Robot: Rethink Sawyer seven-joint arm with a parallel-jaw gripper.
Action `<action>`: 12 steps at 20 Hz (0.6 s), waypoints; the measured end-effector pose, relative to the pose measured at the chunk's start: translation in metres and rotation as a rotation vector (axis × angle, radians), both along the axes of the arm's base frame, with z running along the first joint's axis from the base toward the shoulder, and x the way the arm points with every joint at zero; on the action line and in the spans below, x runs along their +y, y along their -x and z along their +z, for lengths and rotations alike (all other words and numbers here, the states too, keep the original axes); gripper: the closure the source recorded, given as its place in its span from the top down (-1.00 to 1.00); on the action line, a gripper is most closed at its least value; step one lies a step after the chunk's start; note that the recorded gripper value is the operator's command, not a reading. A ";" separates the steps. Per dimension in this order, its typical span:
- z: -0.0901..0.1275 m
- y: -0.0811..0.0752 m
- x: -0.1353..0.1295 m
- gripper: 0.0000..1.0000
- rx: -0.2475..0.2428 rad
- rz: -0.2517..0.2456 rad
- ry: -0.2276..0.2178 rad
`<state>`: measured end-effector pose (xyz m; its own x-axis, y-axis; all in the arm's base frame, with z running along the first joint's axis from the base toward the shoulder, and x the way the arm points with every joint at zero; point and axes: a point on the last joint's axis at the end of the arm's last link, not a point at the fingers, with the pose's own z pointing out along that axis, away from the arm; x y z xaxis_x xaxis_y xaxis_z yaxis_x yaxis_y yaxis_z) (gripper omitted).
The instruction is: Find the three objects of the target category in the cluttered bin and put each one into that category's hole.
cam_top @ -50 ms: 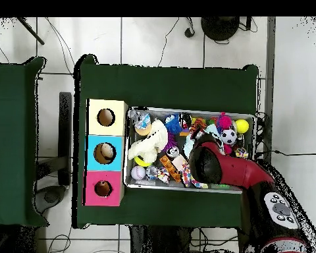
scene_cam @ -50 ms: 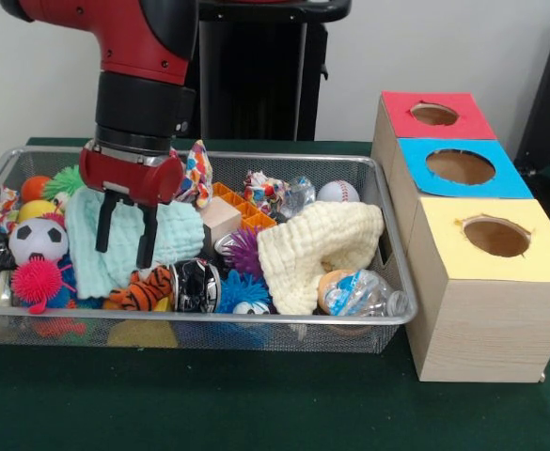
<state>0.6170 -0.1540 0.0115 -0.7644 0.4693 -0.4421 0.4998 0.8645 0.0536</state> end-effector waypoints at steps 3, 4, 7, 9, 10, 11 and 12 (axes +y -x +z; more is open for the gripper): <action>0.000 -0.006 0.000 1.00 -0.009 0.003 0.000; 0.000 -0.007 0.001 1.00 -0.012 0.003 -0.001; -0.004 -0.010 0.002 1.00 -0.014 0.005 -0.005; -0.006 -0.010 0.002 1.00 -0.012 0.005 -0.006; -0.008 -0.010 0.002 1.00 -0.009 0.005 -0.007; -0.010 -0.009 0.003 1.00 -0.007 0.006 -0.009; -0.012 -0.009 0.003 1.00 -0.006 0.006 -0.009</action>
